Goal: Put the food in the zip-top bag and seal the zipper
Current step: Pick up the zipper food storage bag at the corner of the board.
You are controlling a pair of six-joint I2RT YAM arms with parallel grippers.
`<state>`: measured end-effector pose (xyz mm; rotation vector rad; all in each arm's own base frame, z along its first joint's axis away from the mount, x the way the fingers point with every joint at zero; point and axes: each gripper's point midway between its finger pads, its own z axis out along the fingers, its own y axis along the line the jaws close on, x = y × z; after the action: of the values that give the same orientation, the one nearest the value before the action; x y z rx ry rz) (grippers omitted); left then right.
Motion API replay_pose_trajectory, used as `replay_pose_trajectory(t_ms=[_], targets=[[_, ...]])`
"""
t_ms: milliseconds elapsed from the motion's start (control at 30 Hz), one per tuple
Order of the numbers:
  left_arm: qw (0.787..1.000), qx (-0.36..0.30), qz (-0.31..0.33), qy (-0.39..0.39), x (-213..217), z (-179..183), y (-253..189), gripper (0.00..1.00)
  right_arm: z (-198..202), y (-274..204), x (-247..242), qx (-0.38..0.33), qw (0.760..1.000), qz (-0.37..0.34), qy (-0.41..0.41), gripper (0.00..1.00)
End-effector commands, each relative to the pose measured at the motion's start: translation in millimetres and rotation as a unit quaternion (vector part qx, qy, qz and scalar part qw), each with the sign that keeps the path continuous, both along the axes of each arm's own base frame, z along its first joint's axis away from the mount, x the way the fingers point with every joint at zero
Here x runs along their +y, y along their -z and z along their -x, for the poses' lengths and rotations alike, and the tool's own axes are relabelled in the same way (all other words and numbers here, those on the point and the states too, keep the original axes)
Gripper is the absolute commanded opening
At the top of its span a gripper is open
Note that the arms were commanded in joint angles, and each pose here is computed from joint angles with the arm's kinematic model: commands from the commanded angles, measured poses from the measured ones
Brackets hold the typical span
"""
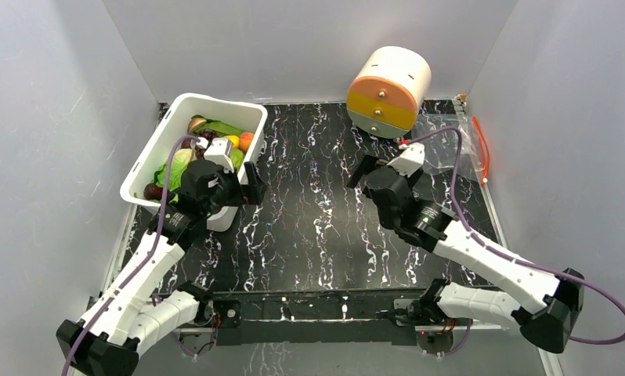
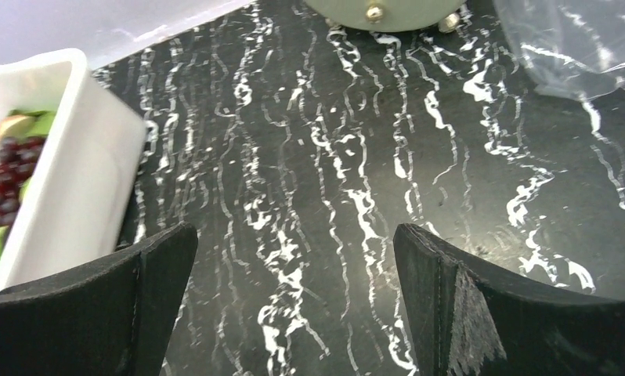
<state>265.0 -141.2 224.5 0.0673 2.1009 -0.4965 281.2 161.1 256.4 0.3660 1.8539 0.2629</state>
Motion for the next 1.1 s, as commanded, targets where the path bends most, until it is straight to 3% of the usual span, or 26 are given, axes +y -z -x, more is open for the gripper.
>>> replay_pose_trajectory(t_ms=[0,133,233,433,767,933,1067], targets=[[1.000,0.011,-0.016,-0.007,5.4,-1.1,16.5,0.98,-28.7,-24.8,-16.2,-0.040,0.998,0.015,0.051,0.95],[1.000,0.014,-0.021,-0.005,5.5,-1.5,24.4,0.98,-59.9,-2.4,-31.8,-0.005,0.998,0.018,0.059,0.83],[0.999,0.006,-0.025,-0.018,11.1,-2.4,28.7,0.98,-84.2,7.8,-56.0,0.010,0.997,0.012,0.072,0.65],[0.999,-0.020,-0.029,-0.019,16.4,0.9,23.1,0.98,-118.7,23.3,-105.2,0.013,0.993,0.001,0.117,0.48],[0.998,-0.046,-0.031,-0.008,18.3,5.5,12.8,0.98,-155.1,85.1,-213.8,0.039,0.959,-0.135,0.245,0.47],[0.998,-0.051,-0.032,-0.009,19.5,5.9,10.7,0.98,-166.0,114.8,-241.3,0.048,0.940,-0.192,0.279,0.47],[0.998,-0.054,-0.033,-0.009,20.2,6.9,9.0,0.98,-170.8,137.6,-259.2,0.057,0.923,-0.224,0.308,0.57]])
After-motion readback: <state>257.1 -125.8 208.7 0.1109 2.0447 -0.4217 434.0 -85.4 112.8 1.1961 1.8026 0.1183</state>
